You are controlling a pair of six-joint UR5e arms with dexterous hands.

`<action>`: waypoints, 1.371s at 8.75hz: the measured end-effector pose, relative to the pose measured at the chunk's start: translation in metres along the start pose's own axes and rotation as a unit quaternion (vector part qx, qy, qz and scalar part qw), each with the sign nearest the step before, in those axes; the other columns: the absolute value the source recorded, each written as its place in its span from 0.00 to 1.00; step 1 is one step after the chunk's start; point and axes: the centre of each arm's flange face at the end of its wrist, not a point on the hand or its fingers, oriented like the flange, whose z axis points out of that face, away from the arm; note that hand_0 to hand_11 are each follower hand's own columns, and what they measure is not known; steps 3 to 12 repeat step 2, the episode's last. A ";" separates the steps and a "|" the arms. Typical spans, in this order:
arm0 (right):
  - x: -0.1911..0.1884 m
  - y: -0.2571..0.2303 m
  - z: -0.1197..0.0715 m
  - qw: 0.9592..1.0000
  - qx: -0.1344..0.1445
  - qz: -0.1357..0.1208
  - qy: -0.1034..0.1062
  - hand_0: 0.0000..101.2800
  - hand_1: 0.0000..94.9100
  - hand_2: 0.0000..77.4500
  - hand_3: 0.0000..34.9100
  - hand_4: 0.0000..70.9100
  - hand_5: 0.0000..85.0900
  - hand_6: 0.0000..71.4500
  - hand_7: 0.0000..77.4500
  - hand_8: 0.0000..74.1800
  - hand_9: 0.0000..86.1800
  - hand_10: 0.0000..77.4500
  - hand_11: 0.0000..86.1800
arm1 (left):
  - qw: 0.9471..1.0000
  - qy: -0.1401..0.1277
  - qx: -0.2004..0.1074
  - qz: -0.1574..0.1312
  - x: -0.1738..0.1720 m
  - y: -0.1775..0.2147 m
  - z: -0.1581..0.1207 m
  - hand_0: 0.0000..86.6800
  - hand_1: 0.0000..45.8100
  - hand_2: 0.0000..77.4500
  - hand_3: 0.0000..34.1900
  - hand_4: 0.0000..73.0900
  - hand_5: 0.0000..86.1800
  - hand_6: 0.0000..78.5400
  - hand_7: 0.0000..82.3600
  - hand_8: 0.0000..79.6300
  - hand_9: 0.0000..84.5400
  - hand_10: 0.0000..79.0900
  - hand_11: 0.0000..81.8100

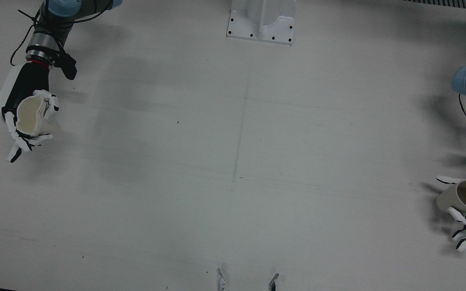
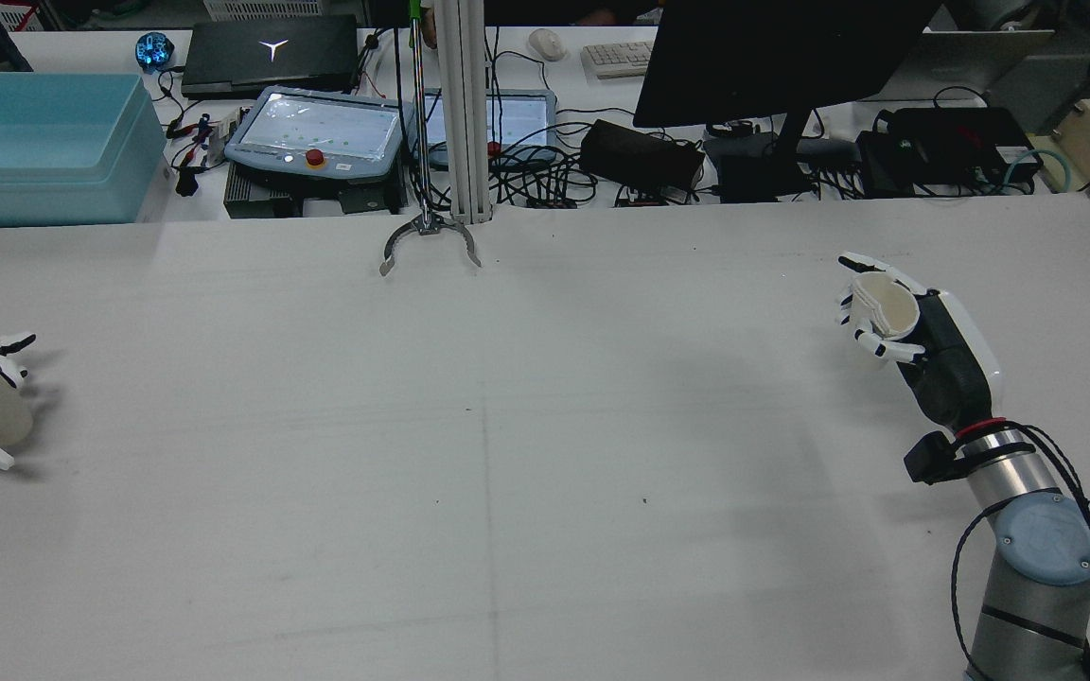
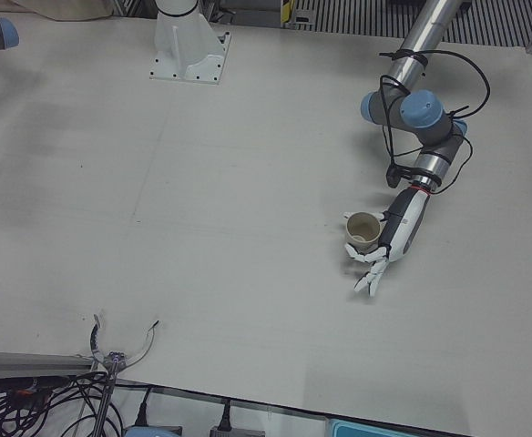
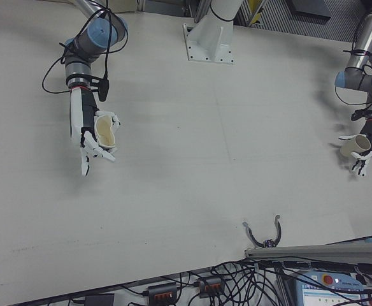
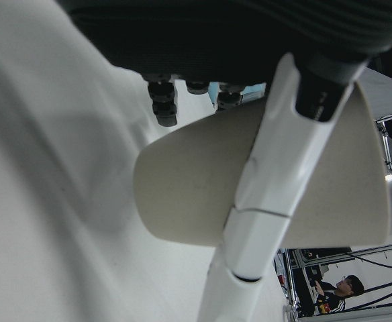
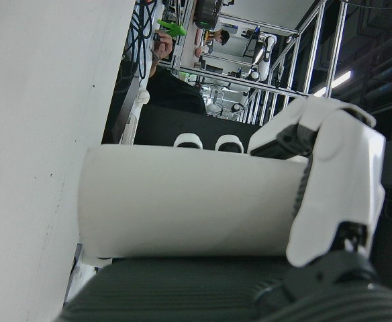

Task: Pour water
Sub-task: 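Raise the white cup upright and move both hands apart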

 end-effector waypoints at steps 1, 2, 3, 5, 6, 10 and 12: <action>0.004 0.002 0.003 1.000 -0.001 0.001 0.000 0.52 0.27 0.77 0.00 0.32 0.17 0.54 0.60 0.54 0.59 0.01 0.04 | 1.000 -0.001 0.000 0.001 -0.001 -0.003 -0.001 0.93 0.74 0.00 0.00 0.60 0.50 0.12 0.11 0.01 0.01 0.10 0.18; 0.008 0.003 0.006 1.000 -0.001 0.002 0.000 0.52 0.27 0.77 0.00 0.32 0.17 0.55 0.59 0.54 0.59 0.01 0.04 | 1.000 -0.002 0.001 0.002 -0.002 -0.006 -0.002 0.93 0.75 0.00 0.00 0.60 0.50 0.12 0.11 0.01 0.01 0.10 0.18; 0.008 0.003 0.006 1.000 -0.001 0.002 0.000 0.52 0.27 0.77 0.00 0.32 0.17 0.55 0.59 0.54 0.59 0.01 0.04 | 1.000 -0.002 0.001 0.002 -0.002 -0.006 -0.002 0.93 0.75 0.00 0.00 0.60 0.50 0.12 0.11 0.01 0.01 0.10 0.18; 0.008 0.003 0.006 1.000 -0.001 0.002 0.000 0.52 0.27 0.77 0.00 0.32 0.17 0.55 0.59 0.54 0.59 0.01 0.04 | 1.000 -0.002 0.001 0.002 -0.002 -0.006 -0.002 0.93 0.75 0.00 0.00 0.60 0.50 0.12 0.11 0.01 0.01 0.10 0.18; 0.008 0.003 0.006 1.000 -0.001 0.002 0.000 0.52 0.27 0.77 0.00 0.32 0.17 0.55 0.59 0.54 0.59 0.01 0.04 | 1.000 -0.002 0.001 0.002 -0.002 -0.006 -0.002 0.93 0.75 0.00 0.00 0.60 0.50 0.12 0.11 0.01 0.01 0.10 0.18; 0.008 0.003 0.006 1.000 -0.001 0.002 0.000 0.52 0.27 0.77 0.00 0.32 0.17 0.55 0.59 0.54 0.59 0.01 0.04 | 1.000 -0.002 0.001 0.002 -0.002 -0.006 -0.002 0.93 0.75 0.00 0.00 0.60 0.50 0.12 0.11 0.01 0.01 0.10 0.18; 0.008 0.003 0.006 1.000 -0.001 0.002 0.000 0.52 0.27 0.77 0.00 0.32 0.17 0.55 0.59 0.54 0.59 0.01 0.04 | 1.000 -0.002 0.001 0.002 -0.002 -0.006 -0.002 0.93 0.75 0.00 0.00 0.60 0.50 0.12 0.11 0.01 0.01 0.10 0.18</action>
